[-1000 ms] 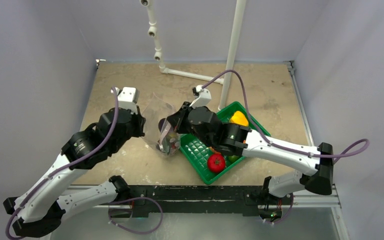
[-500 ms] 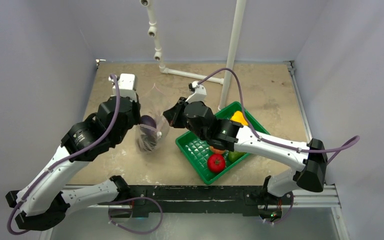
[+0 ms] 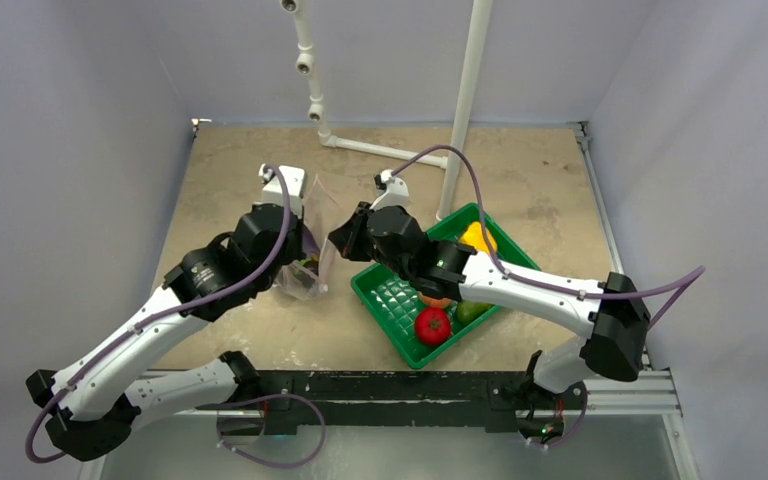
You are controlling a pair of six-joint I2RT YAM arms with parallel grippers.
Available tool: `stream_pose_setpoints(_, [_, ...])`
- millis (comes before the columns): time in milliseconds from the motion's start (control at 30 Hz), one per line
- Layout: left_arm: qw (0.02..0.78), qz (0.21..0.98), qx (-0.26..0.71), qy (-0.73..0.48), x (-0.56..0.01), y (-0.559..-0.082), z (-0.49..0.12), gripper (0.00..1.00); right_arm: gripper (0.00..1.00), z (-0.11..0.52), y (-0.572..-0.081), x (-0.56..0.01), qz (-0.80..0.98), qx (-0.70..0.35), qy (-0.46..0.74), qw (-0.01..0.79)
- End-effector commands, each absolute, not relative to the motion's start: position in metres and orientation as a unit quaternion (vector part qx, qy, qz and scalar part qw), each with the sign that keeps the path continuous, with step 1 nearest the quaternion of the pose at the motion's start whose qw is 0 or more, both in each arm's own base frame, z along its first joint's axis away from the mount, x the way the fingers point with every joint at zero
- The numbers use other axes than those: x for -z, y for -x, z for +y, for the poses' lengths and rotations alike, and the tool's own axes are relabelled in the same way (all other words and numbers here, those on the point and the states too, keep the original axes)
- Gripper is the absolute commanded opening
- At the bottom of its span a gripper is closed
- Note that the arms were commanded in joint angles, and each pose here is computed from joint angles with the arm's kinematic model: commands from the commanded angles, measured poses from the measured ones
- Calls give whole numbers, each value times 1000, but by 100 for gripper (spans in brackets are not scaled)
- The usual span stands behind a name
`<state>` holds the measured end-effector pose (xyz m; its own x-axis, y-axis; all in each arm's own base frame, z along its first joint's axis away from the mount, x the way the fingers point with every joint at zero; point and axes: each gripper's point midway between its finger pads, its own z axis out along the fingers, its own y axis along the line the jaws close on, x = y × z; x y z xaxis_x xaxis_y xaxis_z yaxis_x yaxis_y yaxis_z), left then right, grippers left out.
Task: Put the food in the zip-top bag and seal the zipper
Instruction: Adjust the zipper food storage bag at the center of the board.
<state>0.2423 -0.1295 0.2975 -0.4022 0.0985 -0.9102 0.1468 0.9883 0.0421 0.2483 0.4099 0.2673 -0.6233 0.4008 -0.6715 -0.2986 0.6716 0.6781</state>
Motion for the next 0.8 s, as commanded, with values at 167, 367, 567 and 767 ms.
stream_pose_setpoints(167, [582, 806, 79, -76, -313, -246, -145, 0, 19, 399, -244, -291, 795, -421, -45, 435])
stream_pose_setpoints(367, [593, 797, 83, -77, -312, -248, -146, 0, 51, 372, -242, -316, 789, -409, -68, 454])
stream_pose_setpoints(567, [591, 797, 92, -81, -305, -248, -152, 0, 57, 334, -237, -323, 796, -378, -103, 461])
stream_pose_setpoints(767, [588, 799, 90, -87, -295, -247, -151, 0, 59, 300, -230, -289, 831, -310, -137, 442])
